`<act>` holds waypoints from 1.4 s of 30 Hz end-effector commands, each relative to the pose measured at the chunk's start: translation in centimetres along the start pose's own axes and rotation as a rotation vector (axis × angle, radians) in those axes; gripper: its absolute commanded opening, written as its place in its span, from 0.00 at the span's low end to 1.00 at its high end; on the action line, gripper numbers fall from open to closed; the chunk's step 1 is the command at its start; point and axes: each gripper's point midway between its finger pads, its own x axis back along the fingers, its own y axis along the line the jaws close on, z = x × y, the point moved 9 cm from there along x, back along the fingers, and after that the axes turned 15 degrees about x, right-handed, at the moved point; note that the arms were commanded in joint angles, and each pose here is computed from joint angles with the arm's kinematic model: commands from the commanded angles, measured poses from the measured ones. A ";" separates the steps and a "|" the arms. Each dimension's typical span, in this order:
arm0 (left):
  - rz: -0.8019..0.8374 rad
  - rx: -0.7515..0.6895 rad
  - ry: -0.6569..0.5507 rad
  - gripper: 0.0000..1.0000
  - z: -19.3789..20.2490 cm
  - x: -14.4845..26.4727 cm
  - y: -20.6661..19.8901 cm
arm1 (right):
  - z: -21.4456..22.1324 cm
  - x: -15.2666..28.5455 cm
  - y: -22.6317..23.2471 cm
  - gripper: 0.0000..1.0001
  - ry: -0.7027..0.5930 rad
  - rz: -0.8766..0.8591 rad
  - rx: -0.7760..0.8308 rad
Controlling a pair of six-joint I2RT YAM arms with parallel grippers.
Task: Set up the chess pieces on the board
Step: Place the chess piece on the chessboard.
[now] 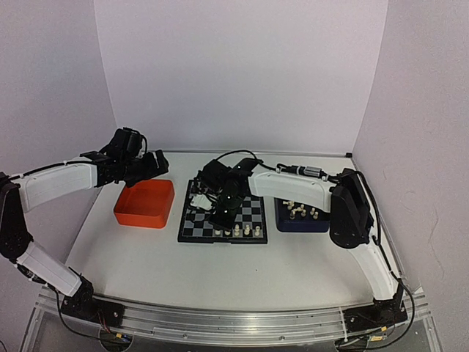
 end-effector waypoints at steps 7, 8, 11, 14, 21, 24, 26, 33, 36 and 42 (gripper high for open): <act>0.034 -0.004 -0.047 1.00 -1.3 1.2 -1.0 | -0.5 -0.3 -0.1 0.00 0.004 0.017 0.007; 0.035 -0.004 -0.046 1.00 -1.3 1.2 -1.0 | -0.5 -0.4 -0.2 0.00 0.004 0.017 0.004; 0.037 -0.005 -0.044 1.00 -1.4 1.1 -1.1 | -0.5 -0.5 -0.2 0.00 0.005 0.015 0.003; 0.036 -0.006 -0.042 1.00 -1.3 1.0 -1.1 | -0.6 -0.7 -0.2 0.00 0.006 0.017 0.003; 0.039 -0.008 -0.041 1.00 -1.4 1.0 -1.1 | -0.6 -1.0 -0.2 0.00 0.009 0.015 0.001; 0.039 -0.010 -0.040 1.00 -1.3 1.0 -1.2 | -0.6 -1.1 -0.2 0.00 0.010 0.015 0.002; 0.041 -0.010 -0.040 1.00 -1.4 1.0 -1.2 | -0.5 -1.1 -0.2 0.00 0.014 0.015 0.003; 0.040 -0.010 -0.040 1.00 -1.4 1.0 -1.2 | -0.2 -1.3 -0.2 0.03 0.027 0.019 0.004; 0.039 -0.009 -0.039 1.00 -1.4 1.0 -1.2 | -0.3 -1.2 -0.1 0.08 0.025 0.017 0.005; 0.040 -0.007 -0.033 1.00 -1.3 0.9 -1.2 | -0.3 -1.0 0.0 0.21 0.018 0.009 0.002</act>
